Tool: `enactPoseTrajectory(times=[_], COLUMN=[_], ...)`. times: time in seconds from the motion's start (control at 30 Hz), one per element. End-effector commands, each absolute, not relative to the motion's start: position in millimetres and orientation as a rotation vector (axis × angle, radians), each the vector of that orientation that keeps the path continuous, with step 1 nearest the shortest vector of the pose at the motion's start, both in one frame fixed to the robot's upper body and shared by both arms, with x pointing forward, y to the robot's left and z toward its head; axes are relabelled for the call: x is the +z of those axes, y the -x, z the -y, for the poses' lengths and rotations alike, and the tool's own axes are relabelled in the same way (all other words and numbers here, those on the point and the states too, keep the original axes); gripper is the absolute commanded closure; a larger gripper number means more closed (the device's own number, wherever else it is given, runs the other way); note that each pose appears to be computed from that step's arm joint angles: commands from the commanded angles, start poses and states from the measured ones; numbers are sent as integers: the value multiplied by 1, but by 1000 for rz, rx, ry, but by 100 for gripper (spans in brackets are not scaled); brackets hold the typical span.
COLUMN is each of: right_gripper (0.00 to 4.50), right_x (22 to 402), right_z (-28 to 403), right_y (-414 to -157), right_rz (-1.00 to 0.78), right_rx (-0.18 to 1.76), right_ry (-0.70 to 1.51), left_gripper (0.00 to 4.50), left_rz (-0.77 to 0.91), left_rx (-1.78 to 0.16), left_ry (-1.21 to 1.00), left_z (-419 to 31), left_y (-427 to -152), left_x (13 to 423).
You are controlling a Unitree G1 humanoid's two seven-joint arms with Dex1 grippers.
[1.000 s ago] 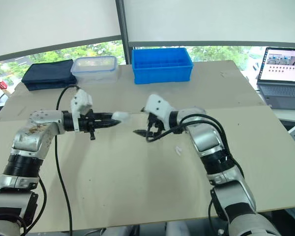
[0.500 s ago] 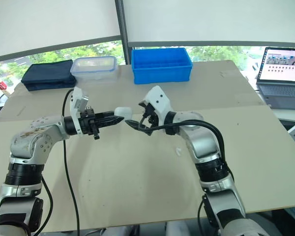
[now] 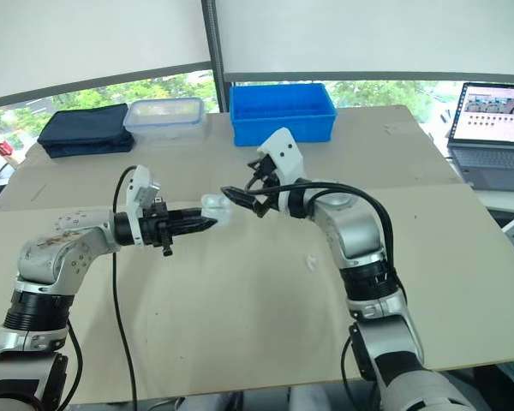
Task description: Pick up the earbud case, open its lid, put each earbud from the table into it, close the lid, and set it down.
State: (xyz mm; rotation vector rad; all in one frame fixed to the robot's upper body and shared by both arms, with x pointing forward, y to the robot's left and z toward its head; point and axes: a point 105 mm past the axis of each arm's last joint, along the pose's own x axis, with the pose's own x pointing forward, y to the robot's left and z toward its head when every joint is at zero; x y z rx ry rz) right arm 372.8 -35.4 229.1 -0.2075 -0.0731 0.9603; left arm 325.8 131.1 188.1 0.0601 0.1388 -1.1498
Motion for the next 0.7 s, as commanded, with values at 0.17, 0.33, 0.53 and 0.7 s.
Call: enactPoseTrajectory(times=[0.17, 0.33, 0.53, 0.7], right_gripper=[2, 2, 2, 2], right_x=[246, 219, 173, 135], right_z=[54, 83, 124, 147], right_y=[-372, -366, -331, -307], right_rz=[103, 33, -36, -117], right_rx=[923, 816, 634, 525], right_ry=[132, 138, 221, 258], left_gripper=[391, 391, 391, 391], left_rz=[1, 197, 316, 308], left_rx=[-1063, -840, -695, -611], left_ry=[-141, -188, -161, -154], left_z=[-136, -139, -130, -134], left_y=[-338, -358, -350, -349], left_x=[202, 214, 217, 206])
